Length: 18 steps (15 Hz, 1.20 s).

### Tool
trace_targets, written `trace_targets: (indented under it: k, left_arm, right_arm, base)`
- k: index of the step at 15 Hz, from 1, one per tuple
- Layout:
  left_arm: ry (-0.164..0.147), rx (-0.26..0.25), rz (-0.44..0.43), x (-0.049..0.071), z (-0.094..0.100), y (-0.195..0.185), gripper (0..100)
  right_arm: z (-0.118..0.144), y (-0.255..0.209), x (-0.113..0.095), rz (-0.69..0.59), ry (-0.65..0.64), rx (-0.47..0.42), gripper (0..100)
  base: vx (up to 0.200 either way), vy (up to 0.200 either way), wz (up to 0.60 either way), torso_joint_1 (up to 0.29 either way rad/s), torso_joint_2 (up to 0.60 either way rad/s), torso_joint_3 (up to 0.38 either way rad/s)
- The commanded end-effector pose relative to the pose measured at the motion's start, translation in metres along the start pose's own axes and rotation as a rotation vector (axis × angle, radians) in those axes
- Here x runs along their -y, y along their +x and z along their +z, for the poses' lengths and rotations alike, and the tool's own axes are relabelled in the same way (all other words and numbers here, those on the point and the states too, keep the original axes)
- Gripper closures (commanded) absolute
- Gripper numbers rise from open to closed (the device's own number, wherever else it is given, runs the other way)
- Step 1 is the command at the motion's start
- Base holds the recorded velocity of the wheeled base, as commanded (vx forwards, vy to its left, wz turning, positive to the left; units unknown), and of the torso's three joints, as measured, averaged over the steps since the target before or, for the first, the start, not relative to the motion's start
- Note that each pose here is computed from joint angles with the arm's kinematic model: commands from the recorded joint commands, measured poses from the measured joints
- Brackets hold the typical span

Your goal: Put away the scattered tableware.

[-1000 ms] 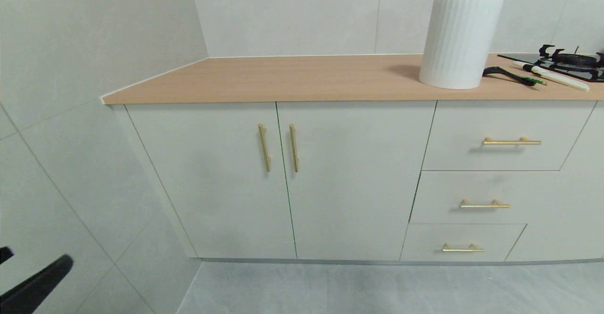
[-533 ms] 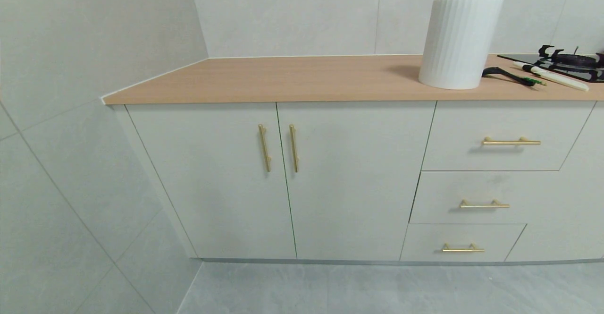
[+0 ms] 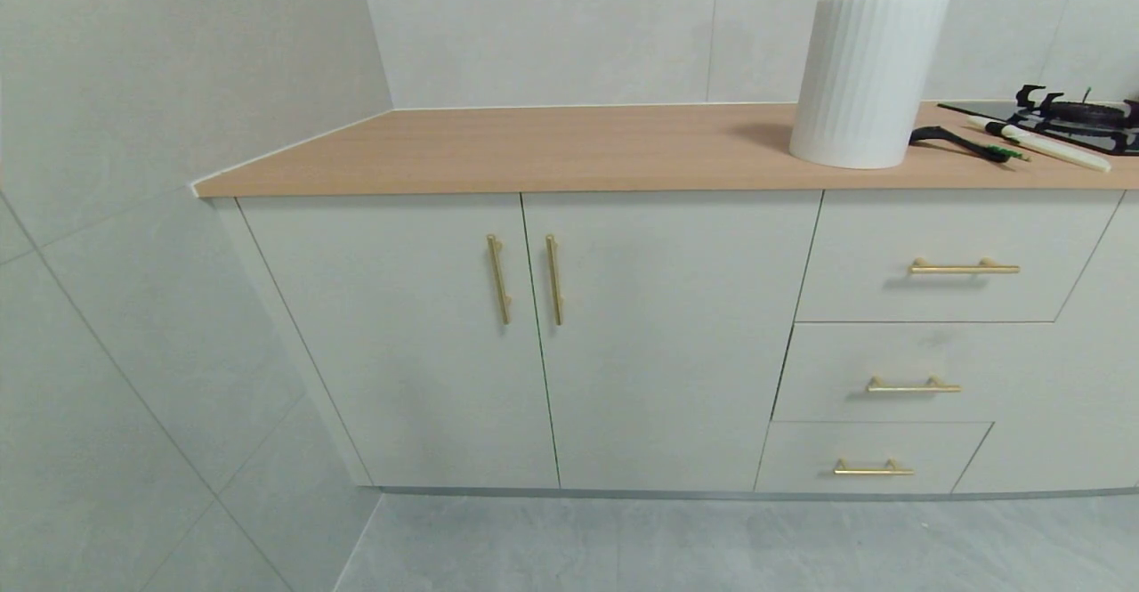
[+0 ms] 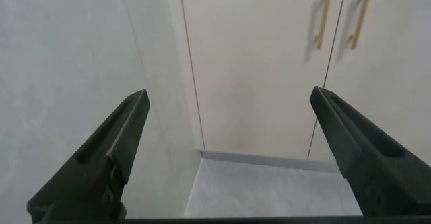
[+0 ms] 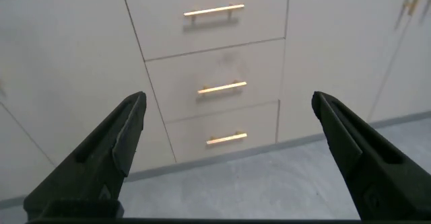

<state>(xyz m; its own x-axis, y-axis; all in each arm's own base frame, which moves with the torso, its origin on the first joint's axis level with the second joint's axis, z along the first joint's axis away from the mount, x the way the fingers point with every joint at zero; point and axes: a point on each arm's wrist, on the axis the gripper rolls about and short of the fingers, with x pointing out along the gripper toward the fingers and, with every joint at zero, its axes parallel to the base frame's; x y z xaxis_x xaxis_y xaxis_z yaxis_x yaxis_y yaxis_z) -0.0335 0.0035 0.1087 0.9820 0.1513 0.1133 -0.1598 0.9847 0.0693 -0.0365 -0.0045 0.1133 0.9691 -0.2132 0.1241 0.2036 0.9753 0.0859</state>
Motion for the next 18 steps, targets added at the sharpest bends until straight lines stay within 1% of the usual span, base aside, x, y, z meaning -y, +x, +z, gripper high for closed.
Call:
trace_targets:
  k: [1, 2, 3, 4, 5, 6, 8, 10, 11, 12, 17, 18]
  left_arm:
    - [0.009, -0.014, -0.031, 0.004, -0.024, 0.007, 0]
    - [0.005, -0.017, -0.043, 0.004, -0.024, 0.007, 0]
    - [0.006, -0.044, -0.089, 0.005, -0.027, 0.007, 0]
    - [0.003, -0.068, -0.118, 0.006, -0.03, 0.007, 0]
    - [-0.004, -0.09, -0.163, 0.007, -0.032, 0.006, 0]
    - [-0.01, -0.108, -0.174, 0.008, -0.034, 0.006, 0]
    - [-0.01, -0.106, -0.177, 0.008, -0.034, 0.006, 0]
    - [-0.027, -0.106, -0.173, 0.008, -0.034, 0.006, 0]
    - [-0.074, -0.109, -0.163, 0.008, -0.034, 0.006, 0]
    - [-0.08, -0.109, -0.161, 0.008, -0.034, 0.006, 0]
    - [-0.075, -0.109, -0.161, 0.008, -0.034, 0.006, 0]
    - [-0.069, -0.109, -0.162, 0.008, -0.034, 0.006, 0]
  right_arm:
    - [-0.027, 0.009, -0.002, 0.09, -0.021, -0.01, 0]
    - [-0.028, 0.009, -0.003, 0.113, -0.022, -0.019, 0]
    - [-0.03, 0.009, -0.004, 0.158, -0.026, -0.038, 0]
    - [-0.034, 0.008, -0.004, 0.182, -0.037, -0.085, 0]
    - [-0.041, 0.007, -0.004, 0.196, -0.049, -0.158, 0]
    - [-0.04, 0.008, -0.004, 0.201, -0.048, -0.142, 0]
    - [-0.039, 0.008, -0.004, 0.208, -0.05, -0.139, 0]
    - [-0.04, 0.008, -0.004, 0.211, -0.056, -0.14, 0]
    - [-0.04, 0.008, -0.004, 0.212, -0.056, -0.14, 0]
    - [-0.04, 0.008, -0.004, 0.214, -0.059, -0.139, 0]
    - [-0.04, 0.008, -0.004, 0.216, -0.064, -0.139, 0]
    - [-0.04, 0.008, -0.004, 0.222, -0.062, -0.139, 0]
  base:
    - [0.0, 0.0, 0.0, 0.0, 0.0, 0.0]
    - [0.0, 0.0, 0.0, 0.0, 0.0, 0.0]
    - [0.0, 0.0, 0.0, 0.0, 0.0, 0.0]
    - [0.0, 0.0, 0.0, 0.0, 0.0, 0.0]
    - [0.0, 0.0, 0.0, 0.0, 0.0, 0.0]
    - [0.0, 0.0, 0.0, 0.0, 0.0, 0.0]
    - [0.0, 0.0, 0.0, 0.0, 0.0, 0.0]
    - [0.0, 0.0, 0.0, 0.0, 0.0, 0.0]
    - [0.0, 0.0, 0.0, 0.0, 0.0, 0.0]
    - [0.0, 0.0, 0.0, 0.0, 0.0, 0.0]
    - [0.0, 0.0, 0.0, 0.0, 0.0, 0.0]
    - [0.0, 0.0, 0.0, 0.0, 0.0, 0.0]
